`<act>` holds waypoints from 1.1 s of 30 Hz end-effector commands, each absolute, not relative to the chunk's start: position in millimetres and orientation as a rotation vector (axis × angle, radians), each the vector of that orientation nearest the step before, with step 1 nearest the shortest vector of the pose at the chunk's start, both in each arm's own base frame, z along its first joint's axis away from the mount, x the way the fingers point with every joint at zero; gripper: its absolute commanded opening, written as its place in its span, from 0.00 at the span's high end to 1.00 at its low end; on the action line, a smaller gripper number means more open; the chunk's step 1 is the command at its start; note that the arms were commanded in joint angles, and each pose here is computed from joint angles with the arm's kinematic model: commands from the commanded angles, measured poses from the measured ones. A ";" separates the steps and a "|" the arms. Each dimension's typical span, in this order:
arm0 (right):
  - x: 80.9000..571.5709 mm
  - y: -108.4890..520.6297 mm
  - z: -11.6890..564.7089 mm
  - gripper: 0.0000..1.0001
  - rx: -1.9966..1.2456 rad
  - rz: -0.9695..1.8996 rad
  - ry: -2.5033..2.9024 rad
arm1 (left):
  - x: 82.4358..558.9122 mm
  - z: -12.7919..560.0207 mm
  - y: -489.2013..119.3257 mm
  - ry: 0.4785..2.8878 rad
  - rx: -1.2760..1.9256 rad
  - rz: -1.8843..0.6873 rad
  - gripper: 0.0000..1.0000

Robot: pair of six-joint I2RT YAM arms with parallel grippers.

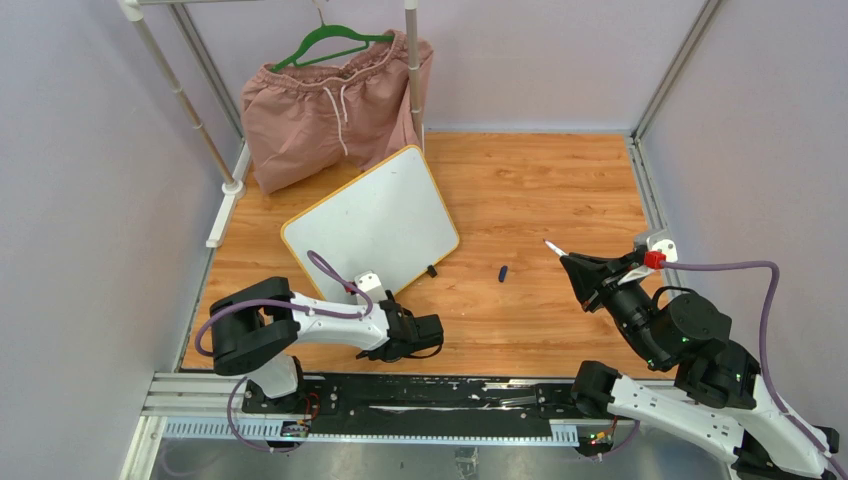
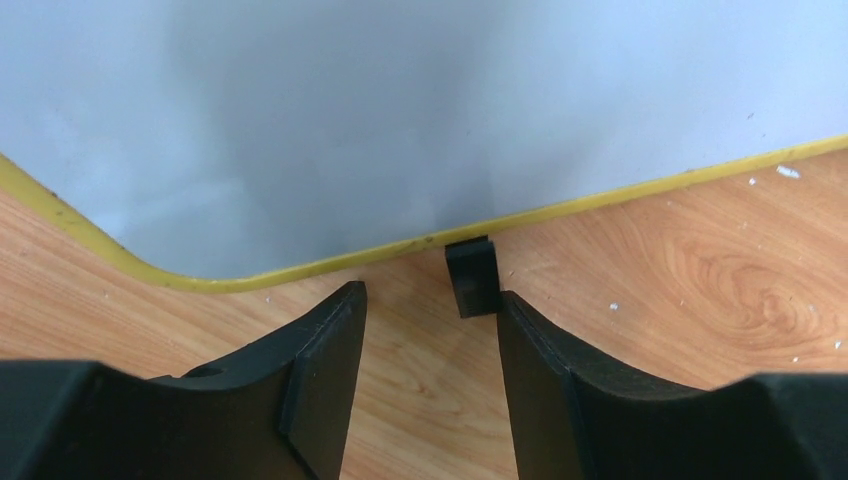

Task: Write a sentence on the whiteboard
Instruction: Move the whiteboard to the center of the board.

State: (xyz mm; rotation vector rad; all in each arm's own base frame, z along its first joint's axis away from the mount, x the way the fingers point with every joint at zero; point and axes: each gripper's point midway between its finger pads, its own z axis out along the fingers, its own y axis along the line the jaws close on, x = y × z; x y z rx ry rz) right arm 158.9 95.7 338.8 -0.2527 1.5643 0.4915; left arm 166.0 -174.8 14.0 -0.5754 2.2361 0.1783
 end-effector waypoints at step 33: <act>160.7 107.2 335.1 1.00 -0.266 0.509 1.588 | 193.8 9.5 -178.7 2.139 -0.580 0.189 0.81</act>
